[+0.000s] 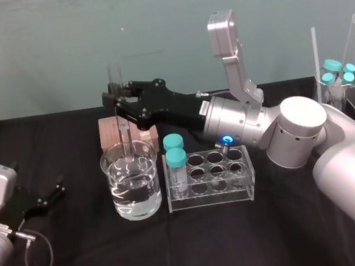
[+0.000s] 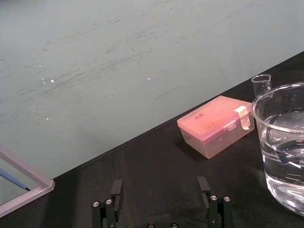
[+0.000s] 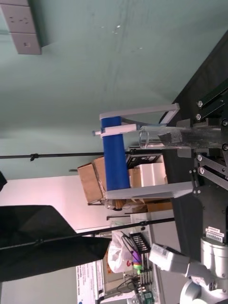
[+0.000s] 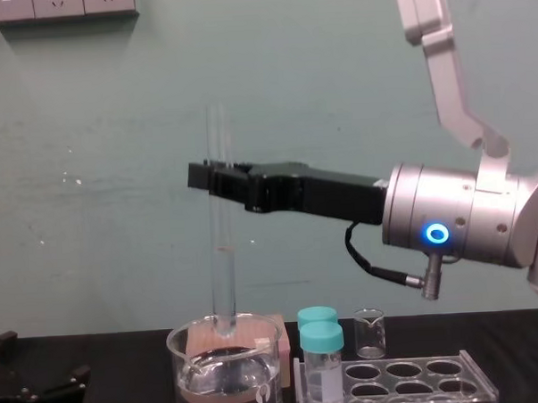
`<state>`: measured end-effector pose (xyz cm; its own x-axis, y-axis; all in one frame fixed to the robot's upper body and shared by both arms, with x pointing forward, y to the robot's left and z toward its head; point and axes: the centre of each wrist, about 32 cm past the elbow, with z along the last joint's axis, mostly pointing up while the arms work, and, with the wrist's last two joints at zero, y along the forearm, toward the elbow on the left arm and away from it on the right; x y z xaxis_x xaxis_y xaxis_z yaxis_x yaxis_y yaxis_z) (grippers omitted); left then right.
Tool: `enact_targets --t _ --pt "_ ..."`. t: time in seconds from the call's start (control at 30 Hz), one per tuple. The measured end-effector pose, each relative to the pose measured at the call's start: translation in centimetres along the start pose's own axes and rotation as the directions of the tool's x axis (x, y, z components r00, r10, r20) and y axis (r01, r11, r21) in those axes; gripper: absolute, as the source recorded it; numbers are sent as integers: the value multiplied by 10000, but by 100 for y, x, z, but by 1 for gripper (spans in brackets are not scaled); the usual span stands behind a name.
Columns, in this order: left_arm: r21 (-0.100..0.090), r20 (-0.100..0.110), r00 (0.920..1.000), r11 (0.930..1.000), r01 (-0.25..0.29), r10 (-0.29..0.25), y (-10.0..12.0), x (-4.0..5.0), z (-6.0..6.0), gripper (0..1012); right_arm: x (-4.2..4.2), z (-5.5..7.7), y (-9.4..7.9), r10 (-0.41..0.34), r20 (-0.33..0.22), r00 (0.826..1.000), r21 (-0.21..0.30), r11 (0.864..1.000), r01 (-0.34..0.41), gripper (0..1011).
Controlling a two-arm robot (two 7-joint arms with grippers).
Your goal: Hold the test tube with one hand and immerse one end into the beaker, then return it to the test tube rack.
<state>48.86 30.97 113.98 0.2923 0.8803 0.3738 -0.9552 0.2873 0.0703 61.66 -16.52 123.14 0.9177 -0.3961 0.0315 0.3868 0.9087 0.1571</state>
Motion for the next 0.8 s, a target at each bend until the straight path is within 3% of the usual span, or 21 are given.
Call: enact_targets --t 0.33,0.8 --pt "0 0 10000 10000 1 -1 0 0 0 1000 60 -164 9 -85 -234 9997 -402 9992 75 226" --pt "0 0 10000 10000 0 0 0 0 0 1000 79 -289 -26 -94 -313 9995 -957 9954 64 225"
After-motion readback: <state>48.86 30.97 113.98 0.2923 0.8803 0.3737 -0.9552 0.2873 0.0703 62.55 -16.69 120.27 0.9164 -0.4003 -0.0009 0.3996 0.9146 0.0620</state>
